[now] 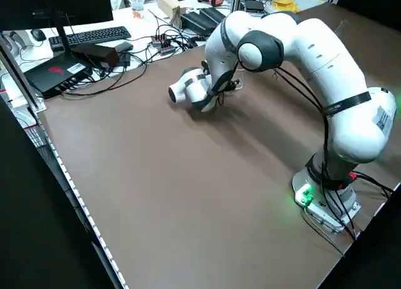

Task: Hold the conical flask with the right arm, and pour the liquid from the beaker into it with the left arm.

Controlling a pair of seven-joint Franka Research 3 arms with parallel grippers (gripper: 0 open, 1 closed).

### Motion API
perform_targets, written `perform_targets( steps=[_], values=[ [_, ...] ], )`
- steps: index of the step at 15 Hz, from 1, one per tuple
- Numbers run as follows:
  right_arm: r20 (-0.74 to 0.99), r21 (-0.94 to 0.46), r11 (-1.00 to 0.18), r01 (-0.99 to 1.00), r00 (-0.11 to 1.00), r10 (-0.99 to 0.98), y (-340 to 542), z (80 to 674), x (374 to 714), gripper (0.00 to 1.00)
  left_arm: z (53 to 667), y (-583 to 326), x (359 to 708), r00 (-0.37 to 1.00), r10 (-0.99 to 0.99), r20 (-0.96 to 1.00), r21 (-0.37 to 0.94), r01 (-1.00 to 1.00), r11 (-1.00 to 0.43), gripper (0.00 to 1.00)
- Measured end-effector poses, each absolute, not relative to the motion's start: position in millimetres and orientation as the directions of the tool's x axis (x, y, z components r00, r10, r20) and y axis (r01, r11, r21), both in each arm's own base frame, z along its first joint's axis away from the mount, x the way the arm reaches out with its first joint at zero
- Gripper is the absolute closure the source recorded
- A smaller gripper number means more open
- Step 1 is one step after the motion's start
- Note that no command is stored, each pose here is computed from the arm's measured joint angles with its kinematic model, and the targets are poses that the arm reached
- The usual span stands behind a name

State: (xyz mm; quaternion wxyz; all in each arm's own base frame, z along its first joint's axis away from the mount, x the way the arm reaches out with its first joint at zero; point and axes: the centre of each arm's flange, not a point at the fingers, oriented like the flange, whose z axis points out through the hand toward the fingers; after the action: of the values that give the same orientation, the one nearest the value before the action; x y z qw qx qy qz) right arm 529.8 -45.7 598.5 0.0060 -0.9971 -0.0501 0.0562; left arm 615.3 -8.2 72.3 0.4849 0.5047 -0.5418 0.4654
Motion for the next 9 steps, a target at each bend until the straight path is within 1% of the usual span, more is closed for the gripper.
perform_targets(
  steps=[5, 9],
  values=[
    [-0.111, -0.02, -0.995, 0.098, 0.989, 0.1, -46, 598, 530, 0.0, 62, 4, 609, 0.002, -0.099, 0.995, 0.006, -0.999, 0.04, 0.0],
    [-0.103, -0.05, -0.994, 0.097, 0.99, 0.102, -42, 599, 530, 0.0, 49, 9, 592, 0.047, -0.092, 0.995, 0.05, -0.998, 0.026, 0.0]
  ],
)
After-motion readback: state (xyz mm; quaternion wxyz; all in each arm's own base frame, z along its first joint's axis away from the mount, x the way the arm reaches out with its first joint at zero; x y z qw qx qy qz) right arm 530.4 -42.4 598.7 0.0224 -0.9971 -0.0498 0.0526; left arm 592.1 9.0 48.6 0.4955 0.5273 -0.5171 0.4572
